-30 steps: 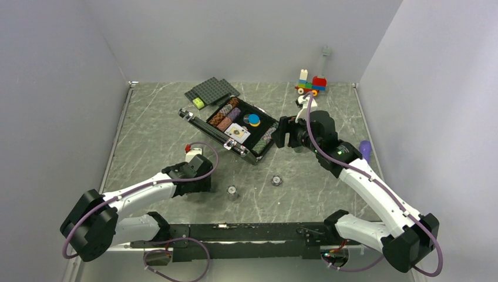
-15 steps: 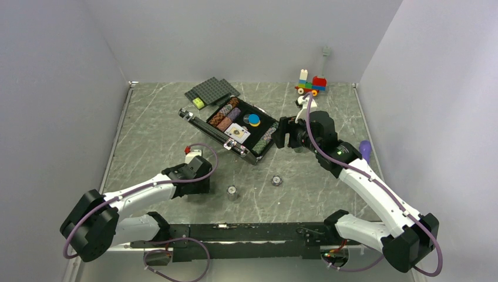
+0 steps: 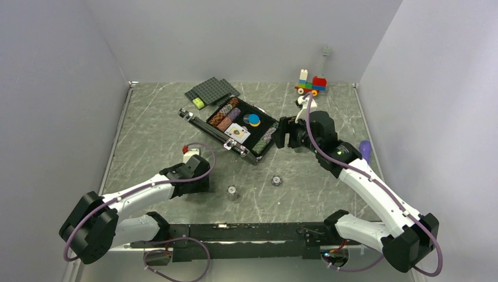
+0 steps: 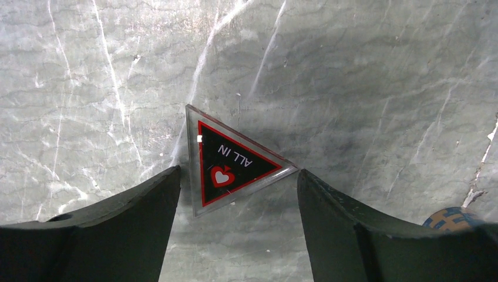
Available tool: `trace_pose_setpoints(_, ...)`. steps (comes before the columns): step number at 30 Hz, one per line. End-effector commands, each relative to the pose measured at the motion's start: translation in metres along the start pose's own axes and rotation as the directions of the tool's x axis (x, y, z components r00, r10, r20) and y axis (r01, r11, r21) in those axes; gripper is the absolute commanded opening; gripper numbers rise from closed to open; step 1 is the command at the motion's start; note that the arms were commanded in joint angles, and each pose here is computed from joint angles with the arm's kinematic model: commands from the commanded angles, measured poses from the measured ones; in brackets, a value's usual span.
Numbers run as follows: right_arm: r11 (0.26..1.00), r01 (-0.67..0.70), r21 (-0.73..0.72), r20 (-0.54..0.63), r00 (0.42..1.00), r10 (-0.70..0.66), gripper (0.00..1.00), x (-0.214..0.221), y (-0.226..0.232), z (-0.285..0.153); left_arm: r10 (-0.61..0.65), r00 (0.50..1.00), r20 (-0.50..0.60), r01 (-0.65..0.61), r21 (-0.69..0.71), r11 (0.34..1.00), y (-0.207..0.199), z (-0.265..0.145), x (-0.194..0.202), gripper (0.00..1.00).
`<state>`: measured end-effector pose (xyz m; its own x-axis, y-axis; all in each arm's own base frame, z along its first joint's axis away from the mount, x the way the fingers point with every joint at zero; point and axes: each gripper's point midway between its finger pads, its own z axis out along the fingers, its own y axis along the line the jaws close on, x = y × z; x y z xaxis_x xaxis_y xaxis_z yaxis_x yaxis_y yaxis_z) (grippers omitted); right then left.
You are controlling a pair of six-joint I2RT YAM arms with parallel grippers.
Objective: Pack up texas hold em set
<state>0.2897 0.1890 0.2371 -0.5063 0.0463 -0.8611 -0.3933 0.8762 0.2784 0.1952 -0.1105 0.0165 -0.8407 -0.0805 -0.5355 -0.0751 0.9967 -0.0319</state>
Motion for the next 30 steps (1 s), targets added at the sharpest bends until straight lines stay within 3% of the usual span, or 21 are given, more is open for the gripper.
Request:
trace_pose_setpoints(1,1.000,-0.014,-0.009,0.048,0.999,0.015,0.78,-0.0114,0.0022,-0.0016,-0.021,1.000,-0.014,0.021,0.017,1.000,-0.0038,0.0024,0.0027,0.78)
trace_pose_setpoints(22,1.000,-0.010,-0.006,0.039,0.999,0.010,0.78,-0.0079,0.0009,0.0018,-0.018,1.000,-0.016,0.018,0.001,1.000,-0.0066,0.0088,-0.0015,0.74)
trace_pose_setpoints(30,1.000,-0.009,-0.004,0.040,0.999,0.009,0.78,-0.0081,0.0007,0.0017,-0.018,1.000,-0.021,0.018,0.016,1.000,-0.0077,0.0080,0.0004,0.63)
